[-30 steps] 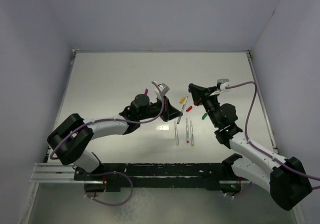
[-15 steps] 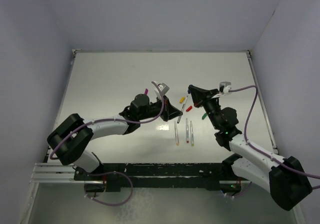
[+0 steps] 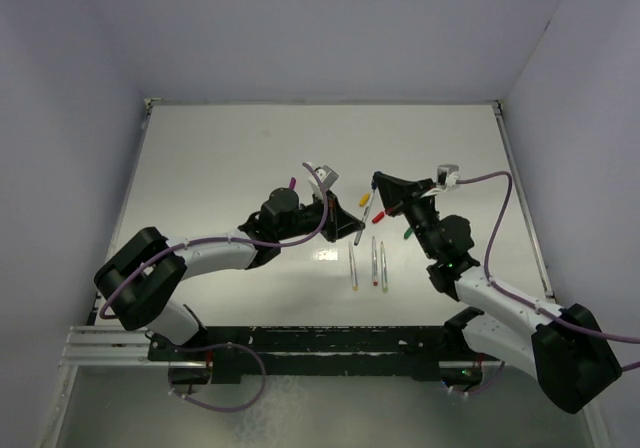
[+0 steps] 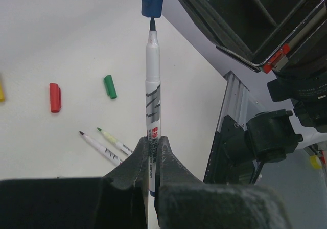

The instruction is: Insert the pens into the pen caps

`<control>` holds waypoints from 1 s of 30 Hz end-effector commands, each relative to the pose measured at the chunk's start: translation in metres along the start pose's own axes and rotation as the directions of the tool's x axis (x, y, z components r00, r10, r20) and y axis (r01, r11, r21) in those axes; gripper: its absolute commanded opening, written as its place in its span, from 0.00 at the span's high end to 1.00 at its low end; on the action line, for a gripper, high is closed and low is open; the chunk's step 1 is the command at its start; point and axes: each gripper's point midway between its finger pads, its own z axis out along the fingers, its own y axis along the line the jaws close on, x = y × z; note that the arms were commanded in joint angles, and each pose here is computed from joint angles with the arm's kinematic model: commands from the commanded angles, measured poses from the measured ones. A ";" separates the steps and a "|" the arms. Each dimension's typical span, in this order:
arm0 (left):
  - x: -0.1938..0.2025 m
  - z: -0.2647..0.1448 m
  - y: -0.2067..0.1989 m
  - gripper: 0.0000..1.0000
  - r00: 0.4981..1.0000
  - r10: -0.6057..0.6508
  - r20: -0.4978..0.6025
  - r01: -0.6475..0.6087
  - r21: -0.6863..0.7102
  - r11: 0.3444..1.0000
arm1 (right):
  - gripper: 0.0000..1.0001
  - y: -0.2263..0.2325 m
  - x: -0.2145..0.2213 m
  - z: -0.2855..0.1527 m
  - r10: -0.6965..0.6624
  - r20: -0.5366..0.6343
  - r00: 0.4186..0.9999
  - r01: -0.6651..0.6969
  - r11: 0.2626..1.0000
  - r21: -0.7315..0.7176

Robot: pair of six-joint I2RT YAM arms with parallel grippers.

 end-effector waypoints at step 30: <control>-0.059 -0.003 -0.020 1.00 0.970 0.132 0.205 -0.138 0.014 0.990 | 1.00 0.016 0.028 -0.002 0.118 -0.119 0.986 -0.127 0.989 -0.071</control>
